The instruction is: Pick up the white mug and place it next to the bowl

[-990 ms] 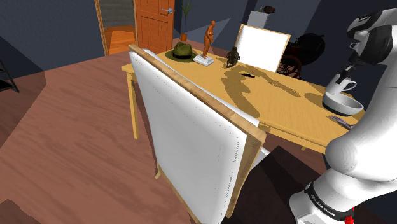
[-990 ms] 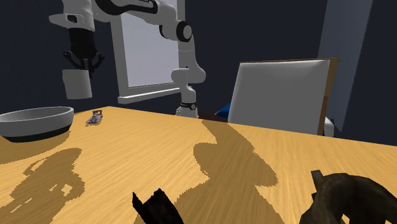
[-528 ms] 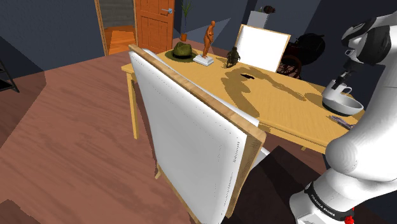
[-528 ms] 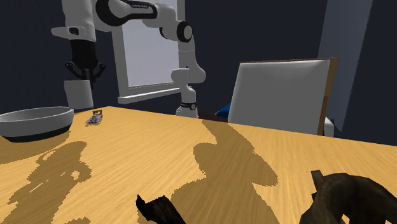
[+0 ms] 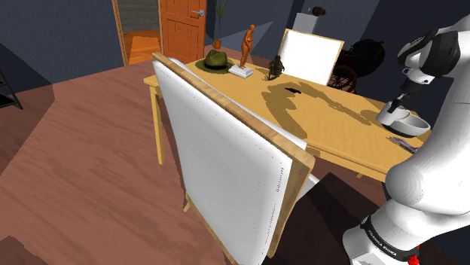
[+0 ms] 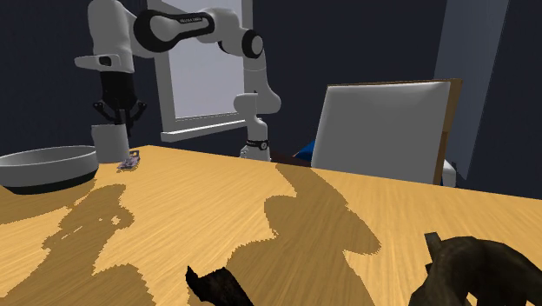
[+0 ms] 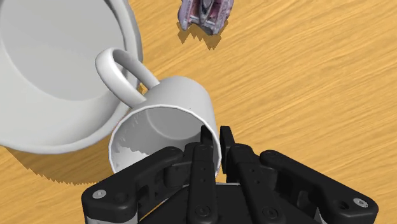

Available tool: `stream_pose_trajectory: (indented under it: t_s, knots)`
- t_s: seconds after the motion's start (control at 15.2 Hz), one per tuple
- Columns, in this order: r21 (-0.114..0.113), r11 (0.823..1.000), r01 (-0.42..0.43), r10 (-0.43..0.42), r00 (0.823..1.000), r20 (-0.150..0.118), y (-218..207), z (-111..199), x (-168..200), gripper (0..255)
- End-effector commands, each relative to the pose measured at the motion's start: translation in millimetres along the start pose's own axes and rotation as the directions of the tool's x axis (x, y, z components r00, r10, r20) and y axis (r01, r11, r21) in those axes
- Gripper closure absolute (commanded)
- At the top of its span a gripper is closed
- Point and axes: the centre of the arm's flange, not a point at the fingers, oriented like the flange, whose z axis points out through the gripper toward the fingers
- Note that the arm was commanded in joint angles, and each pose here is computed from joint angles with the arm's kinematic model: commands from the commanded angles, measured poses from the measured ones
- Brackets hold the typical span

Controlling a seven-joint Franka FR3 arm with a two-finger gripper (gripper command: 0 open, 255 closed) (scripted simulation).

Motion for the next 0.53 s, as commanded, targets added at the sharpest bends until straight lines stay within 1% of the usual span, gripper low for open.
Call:
stream_pose_trajectory:
  t_s: [0.0,0.4,0.46]
  knots:
    - [-0.001,1.0,0.0,0.0,1.0,0.0,0.4,10.5,0.3,255]
    - [-0.001,1.0,0.0,0.0,1.0,0.0,0.1,42.1,-1.8,255]
    - [-0.001,1.0,0.0,0.0,1.0,0.0,0.1,43.5,-1.9,255]
